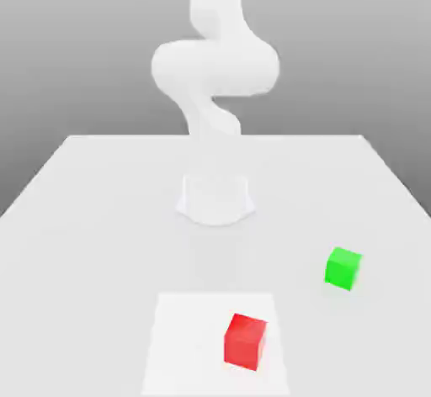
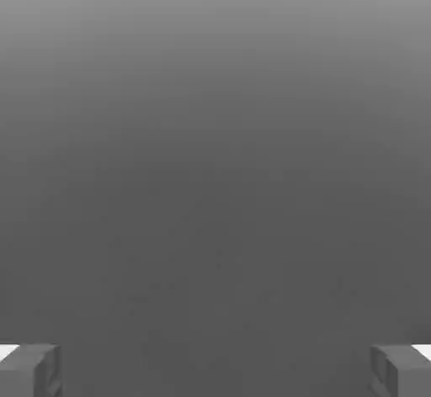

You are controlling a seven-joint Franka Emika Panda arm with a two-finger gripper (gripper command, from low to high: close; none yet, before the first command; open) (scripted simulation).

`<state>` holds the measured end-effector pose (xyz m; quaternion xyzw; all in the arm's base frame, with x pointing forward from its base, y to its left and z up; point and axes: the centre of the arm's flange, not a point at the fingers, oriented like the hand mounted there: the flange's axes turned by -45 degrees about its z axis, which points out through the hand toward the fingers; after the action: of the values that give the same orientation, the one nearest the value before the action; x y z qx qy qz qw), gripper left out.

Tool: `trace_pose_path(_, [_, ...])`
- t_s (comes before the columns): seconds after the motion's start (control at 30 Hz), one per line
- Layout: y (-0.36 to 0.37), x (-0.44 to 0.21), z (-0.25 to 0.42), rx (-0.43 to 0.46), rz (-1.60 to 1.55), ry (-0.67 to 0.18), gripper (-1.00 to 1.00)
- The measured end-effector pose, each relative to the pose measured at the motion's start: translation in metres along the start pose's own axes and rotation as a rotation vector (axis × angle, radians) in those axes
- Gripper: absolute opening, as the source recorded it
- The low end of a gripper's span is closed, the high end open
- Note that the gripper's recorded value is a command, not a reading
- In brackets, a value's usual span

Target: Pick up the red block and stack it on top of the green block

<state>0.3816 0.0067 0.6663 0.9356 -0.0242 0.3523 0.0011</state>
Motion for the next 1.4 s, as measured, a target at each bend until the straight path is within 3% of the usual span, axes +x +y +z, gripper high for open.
trace_pose_path(0.33, [-0.017, -0.073, 0.209, -0.072, 0.12, -0.317, 0.0])
trace_pose_path(0.73, [-0.032, -0.251, 0.37, -0.119, 0.272, -0.686, 0.0])
trace_pose_path(0.9, [-0.032, -0.296, 0.413, -0.122, 0.286, -0.711, 0.0])
trace_pose_path(0.93, [-0.031, -0.303, 0.42, -0.123, 0.285, -0.712, -1.0])
trace_pose_path(1.17, [-0.032, -0.305, 0.422, -0.122, 0.286, -0.71, -1.0])
trace_pose_path(1.33, [-0.032, -0.272, 0.385, -0.123, 0.286, -0.711, -1.0])
trace_pose_path(1.4, [-0.064, -0.273, 0.363, -0.084, 0.208, -0.716, -1.0])
